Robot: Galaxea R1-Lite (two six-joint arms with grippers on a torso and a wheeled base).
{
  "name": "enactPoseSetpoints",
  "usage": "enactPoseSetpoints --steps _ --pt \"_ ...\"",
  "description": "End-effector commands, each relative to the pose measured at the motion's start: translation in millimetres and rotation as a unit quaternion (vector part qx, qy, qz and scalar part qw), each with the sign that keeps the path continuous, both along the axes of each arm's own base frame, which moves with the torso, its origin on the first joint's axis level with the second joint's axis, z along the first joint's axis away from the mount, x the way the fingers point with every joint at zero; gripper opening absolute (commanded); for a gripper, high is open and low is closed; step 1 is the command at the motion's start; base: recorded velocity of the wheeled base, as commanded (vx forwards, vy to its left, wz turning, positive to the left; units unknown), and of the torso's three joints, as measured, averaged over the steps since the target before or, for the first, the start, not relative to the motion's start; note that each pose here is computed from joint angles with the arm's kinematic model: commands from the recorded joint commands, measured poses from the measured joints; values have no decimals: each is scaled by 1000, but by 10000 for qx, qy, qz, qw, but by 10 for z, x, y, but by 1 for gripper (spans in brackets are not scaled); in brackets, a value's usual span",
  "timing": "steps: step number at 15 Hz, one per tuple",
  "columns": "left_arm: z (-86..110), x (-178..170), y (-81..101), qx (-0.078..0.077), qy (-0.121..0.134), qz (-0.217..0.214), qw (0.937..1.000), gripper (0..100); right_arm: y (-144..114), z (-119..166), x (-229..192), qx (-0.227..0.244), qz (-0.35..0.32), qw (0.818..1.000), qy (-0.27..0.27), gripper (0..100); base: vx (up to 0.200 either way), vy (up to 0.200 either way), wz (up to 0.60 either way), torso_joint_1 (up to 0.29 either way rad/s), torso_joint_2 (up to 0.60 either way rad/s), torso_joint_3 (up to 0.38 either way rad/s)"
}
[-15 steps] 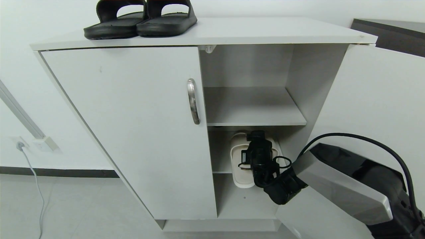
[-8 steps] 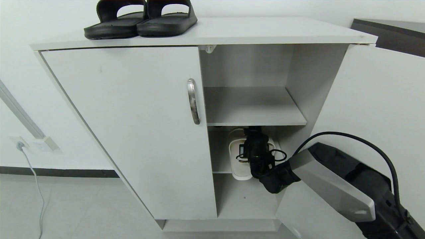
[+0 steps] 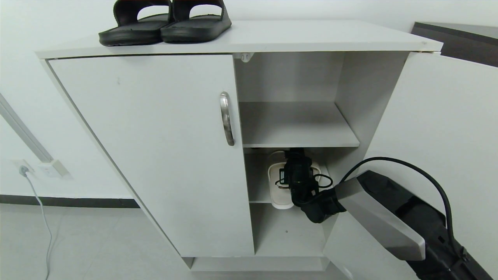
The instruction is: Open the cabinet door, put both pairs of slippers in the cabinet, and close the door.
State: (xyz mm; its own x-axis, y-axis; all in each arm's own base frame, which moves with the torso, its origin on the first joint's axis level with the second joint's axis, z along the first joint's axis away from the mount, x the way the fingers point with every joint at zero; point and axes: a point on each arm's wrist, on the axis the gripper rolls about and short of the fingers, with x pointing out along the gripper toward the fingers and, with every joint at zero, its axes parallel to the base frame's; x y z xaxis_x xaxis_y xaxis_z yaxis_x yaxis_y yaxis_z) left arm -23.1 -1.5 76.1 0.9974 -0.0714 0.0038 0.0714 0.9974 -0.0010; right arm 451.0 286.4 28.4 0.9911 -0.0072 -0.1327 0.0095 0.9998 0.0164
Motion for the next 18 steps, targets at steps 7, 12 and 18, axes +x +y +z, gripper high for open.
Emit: enactPoseSetpoints --steps 7,12,18 --pt "0 1 0 -1 4 -3 10000 0 -59 84 -187 13 42 10000 8 100 0 0 0 0 0 0" --pt "0 1 0 -1 4 -11 10000 0 -95 278 -709 35 288 9996 -32 100 0 0 0 0 0 0" --pt "0 1 0 22 2 -11 10000 0 -216 389 -1454 74 709 9974 -74 100 0 0 0 0 0 0"
